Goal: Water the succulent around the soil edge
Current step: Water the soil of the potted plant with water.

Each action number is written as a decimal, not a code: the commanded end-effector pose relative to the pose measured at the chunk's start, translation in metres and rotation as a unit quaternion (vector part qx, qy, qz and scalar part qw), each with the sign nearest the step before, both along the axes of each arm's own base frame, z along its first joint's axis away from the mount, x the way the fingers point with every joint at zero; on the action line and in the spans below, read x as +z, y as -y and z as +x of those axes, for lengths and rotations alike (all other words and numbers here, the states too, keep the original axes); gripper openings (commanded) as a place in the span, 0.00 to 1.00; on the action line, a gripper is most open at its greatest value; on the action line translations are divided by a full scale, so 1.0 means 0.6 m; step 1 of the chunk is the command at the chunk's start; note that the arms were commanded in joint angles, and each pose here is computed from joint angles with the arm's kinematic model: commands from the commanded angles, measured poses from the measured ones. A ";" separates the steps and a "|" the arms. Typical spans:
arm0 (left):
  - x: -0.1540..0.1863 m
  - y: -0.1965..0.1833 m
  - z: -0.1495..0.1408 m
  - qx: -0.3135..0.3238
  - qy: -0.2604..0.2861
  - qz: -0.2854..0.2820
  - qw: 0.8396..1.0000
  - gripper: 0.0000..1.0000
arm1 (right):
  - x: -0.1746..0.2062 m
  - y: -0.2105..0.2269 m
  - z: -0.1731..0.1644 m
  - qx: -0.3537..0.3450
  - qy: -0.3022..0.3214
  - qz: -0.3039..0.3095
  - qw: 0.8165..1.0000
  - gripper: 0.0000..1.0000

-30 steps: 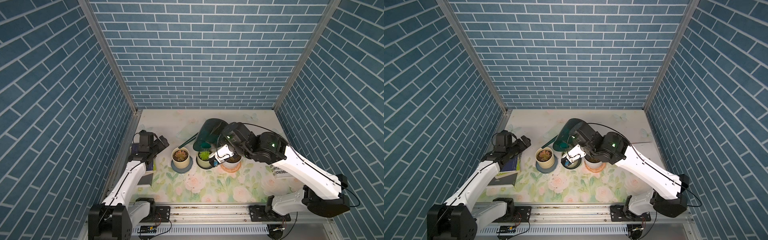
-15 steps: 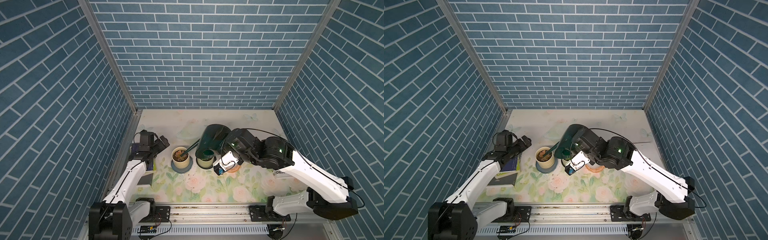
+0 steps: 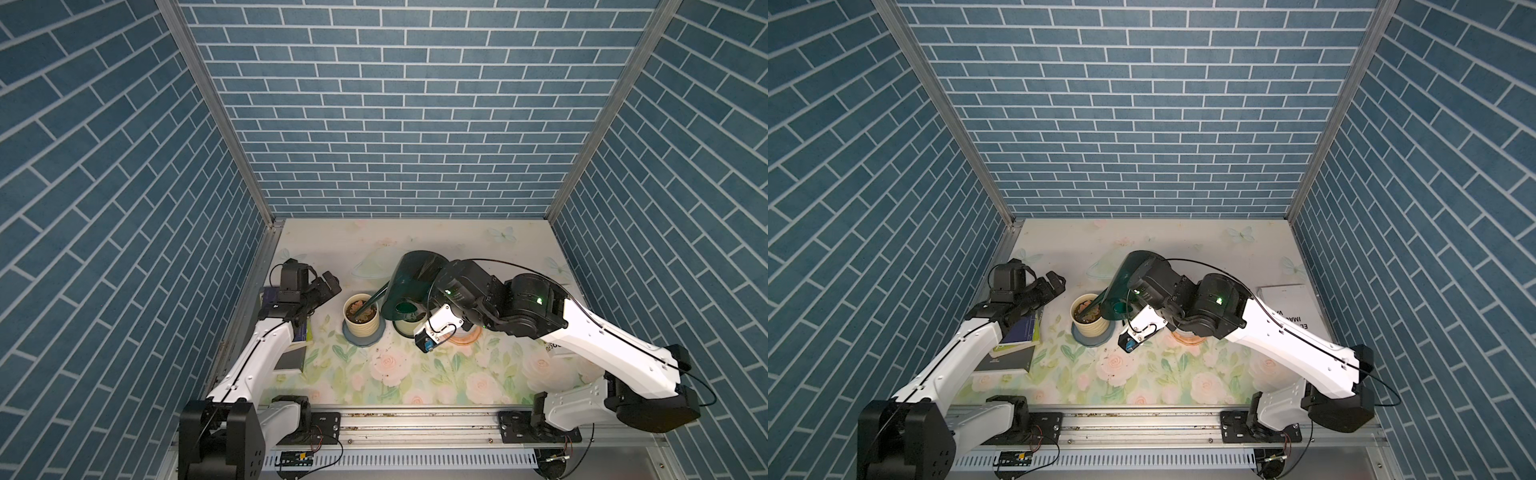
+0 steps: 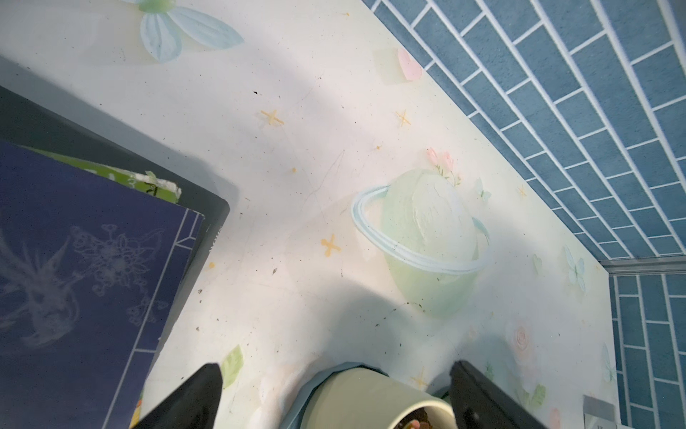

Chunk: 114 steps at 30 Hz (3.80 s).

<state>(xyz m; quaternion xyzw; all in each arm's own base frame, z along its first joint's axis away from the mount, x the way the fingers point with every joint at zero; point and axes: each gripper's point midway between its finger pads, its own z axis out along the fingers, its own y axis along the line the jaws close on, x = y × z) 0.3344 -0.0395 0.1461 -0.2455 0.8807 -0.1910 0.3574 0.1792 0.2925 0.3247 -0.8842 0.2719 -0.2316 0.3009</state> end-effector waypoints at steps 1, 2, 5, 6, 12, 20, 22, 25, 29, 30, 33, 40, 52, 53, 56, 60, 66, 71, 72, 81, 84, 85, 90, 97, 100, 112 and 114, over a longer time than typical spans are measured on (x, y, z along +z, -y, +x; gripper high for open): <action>-0.007 0.000 -0.001 -0.009 0.000 0.003 1.000 1.00 | 0.037 -0.021 0.016 -0.010 0.034 0.047 0.998 0.00; -0.008 0.001 -0.002 -0.009 -0.001 0.002 1.000 1.00 | 0.038 -0.022 0.018 -0.010 0.036 0.048 0.998 0.00; -0.008 0.001 -0.002 -0.010 0.001 0.002 1.000 1.00 | 0.039 -0.022 0.023 -0.015 0.043 0.049 0.998 0.00; -0.009 0.001 -0.002 -0.010 0.001 0.003 1.000 1.00 | 0.038 -0.021 0.025 -0.017 0.045 0.047 0.998 0.00; -0.014 0.001 -0.001 -0.011 -0.006 0.005 1.000 1.00 | 0.039 -0.001 0.042 -0.039 0.061 0.040 0.997 0.00; -0.014 -0.003 0.000 -0.006 -0.007 0.010 1.000 1.00 | 0.046 0.037 0.039 -0.046 0.064 0.029 0.996 0.00; -0.014 -0.004 0.000 -0.005 -0.009 0.010 1.000 1.00 | 0.048 0.047 0.038 -0.046 0.066 0.027 0.996 0.00; -0.015 -0.005 0.000 -0.002 -0.011 0.011 1.000 1.00 | 0.044 0.060 0.034 -0.044 0.061 0.022 0.997 0.00; -0.013 -0.008 0.000 0.001 -0.010 0.013 1.000 1.00 | 0.036 0.076 0.023 -0.034 0.050 0.012 0.998 0.00; -0.013 -0.008 0.000 0.002 -0.010 0.013 1.000 1.00 | 0.037 0.079 0.021 -0.033 0.049 0.012 0.998 0.00; -0.010 -0.007 0.001 0.001 -0.008 0.011 1.000 1.00 | 0.039 0.085 0.015 -0.029 0.046 0.016 0.998 0.00; 0.001 -0.003 -0.003 -0.004 0.004 0.007 1.000 1.00 | 0.025 0.083 0.002 -0.015 0.027 0.010 0.999 0.00; 0.013 0.003 -0.002 -0.023 0.016 0.010 1.000 1.00 | 0.027 0.034 -0.010 0.016 0.012 0.018 1.000 0.00; 0.013 0.004 -0.001 -0.024 0.017 0.010 1.000 1.00 | 0.026 0.031 -0.009 0.016 0.013 0.017 1.000 0.00; 0.011 0.004 -0.002 -0.026 0.016 0.011 0.999 1.00 | 0.033 0.019 -0.006 0.019 0.017 0.025 0.999 0.00; 0.008 0.005 -0.002 -0.028 0.015 0.012 0.999 1.00 | 0.043 0.003 -0.003 0.024 0.019 0.039 0.999 0.00; 0.004 0.007 -0.001 -0.033 0.013 0.011 0.999 1.00 | 0.045 -0.015 0.005 0.025 0.026 0.047 0.998 0.00; 0.001 0.008 -0.001 -0.036 0.012 0.012 0.999 1.00 | 0.037 -0.023 0.022 0.014 0.046 0.040 0.998 0.00; 0.000 0.009 -0.001 -0.037 0.011 0.012 0.999 1.00 | 0.039 -0.026 0.028 0.008 0.057 0.045 0.997 0.00; 0.002 0.007 -0.001 -0.036 0.012 0.014 0.999 1.00 | 0.039 -0.005 0.052 -0.011 0.074 0.035 0.997 0.00; 0.000 0.007 -0.001 -0.036 0.010 0.014 0.999 1.00 | 0.034 0.014 0.056 -0.015 0.075 0.018 0.997 0.00; 0.000 0.007 -0.001 -0.035 0.010 0.014 0.999 1.00 | 0.033 0.021 0.057 -0.015 0.075 0.011 0.997 0.00; 0.005 0.005 -0.001 -0.033 0.013 0.016 0.999 1.00 | 0.034 0.047 0.054 -0.015 0.072 0.003 0.997 0.00; 0.003 0.006 0.001 -0.032 0.012 0.014 0.999 1.00 | 0.037 0.061 0.036 -0.003 0.054 0.003 0.999 0.00; 0.005 0.006 0.002 -0.031 0.014 0.014 0.999 1.00 | 0.036 0.060 0.032 -0.001 0.050 0.005 0.999 0.00; 0.004 0.007 0.003 -0.034 0.013 0.013 0.999 1.00 | 0.039 0.028 0.014 0.025 0.039 0.019 0.999 0.00; 0.002 0.008 0.003 -0.036 0.012 0.013 0.999 1.00 | 0.039 0.023 0.012 0.029 0.038 0.022 0.999 0.00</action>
